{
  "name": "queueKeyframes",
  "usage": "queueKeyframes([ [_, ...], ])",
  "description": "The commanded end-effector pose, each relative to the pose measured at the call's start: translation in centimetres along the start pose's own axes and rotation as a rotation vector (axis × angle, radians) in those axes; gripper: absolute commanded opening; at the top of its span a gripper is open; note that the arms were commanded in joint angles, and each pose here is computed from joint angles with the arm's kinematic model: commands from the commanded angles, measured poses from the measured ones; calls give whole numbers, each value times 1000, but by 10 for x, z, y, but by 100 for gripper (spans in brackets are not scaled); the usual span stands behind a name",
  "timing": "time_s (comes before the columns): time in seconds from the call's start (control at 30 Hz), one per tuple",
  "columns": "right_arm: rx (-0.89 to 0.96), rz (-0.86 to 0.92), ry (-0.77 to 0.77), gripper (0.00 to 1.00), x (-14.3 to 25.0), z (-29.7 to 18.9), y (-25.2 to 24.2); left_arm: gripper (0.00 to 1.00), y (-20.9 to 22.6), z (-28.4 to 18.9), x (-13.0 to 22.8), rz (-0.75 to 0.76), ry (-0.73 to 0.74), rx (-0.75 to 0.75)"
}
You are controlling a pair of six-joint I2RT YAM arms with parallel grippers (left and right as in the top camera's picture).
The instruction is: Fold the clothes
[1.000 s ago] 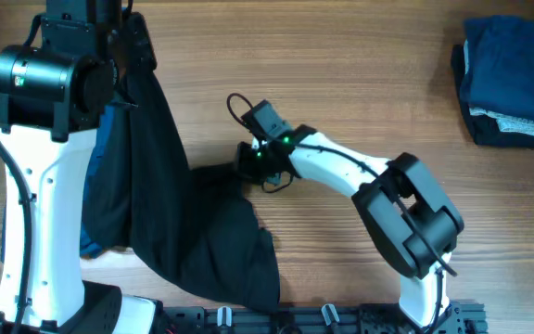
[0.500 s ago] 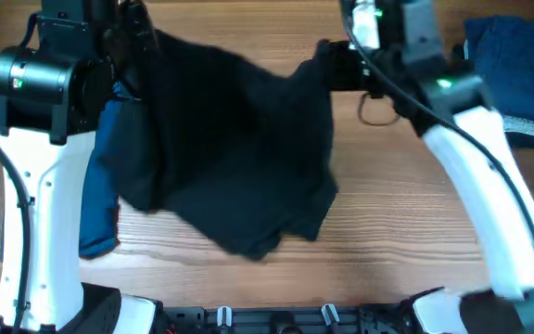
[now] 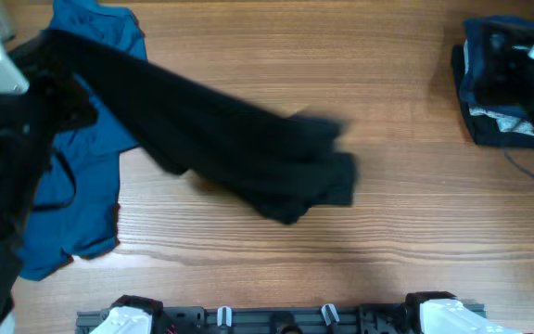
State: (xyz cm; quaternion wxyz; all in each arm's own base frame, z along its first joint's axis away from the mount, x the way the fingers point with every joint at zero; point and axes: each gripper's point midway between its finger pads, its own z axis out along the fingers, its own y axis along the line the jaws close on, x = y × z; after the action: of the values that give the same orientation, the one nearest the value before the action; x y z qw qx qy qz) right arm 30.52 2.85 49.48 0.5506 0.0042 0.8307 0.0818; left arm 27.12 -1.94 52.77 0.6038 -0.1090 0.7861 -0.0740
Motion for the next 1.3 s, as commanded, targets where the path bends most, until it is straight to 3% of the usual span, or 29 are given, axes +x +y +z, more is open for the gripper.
queueKeyframes([
  [0.0,28,-48,-75,4,-20,-31,-3,4,3,-21,-6,-26,-38,9],
  [0.17,-71,-20,48,4,5,-18,12,4,-1,-23,-1,-26,-17,39],
  [0.3,-179,20,238,31,38,18,26,4,-3,-15,6,-19,21,40],
  [0.37,-232,46,340,38,55,42,32,4,-2,-9,12,-13,49,31],
  [0.6,-509,63,630,41,117,138,74,4,0,24,42,17,193,-19],
  [0.8,-629,-8,823,45,194,215,135,4,-2,22,32,9,151,-8],
  [1.03,-755,-117,891,51,258,248,213,4,-4,-30,6,-22,11,72],
  [1.27,-917,-216,768,59,275,251,303,4,1,-75,7,-39,-31,119],
])
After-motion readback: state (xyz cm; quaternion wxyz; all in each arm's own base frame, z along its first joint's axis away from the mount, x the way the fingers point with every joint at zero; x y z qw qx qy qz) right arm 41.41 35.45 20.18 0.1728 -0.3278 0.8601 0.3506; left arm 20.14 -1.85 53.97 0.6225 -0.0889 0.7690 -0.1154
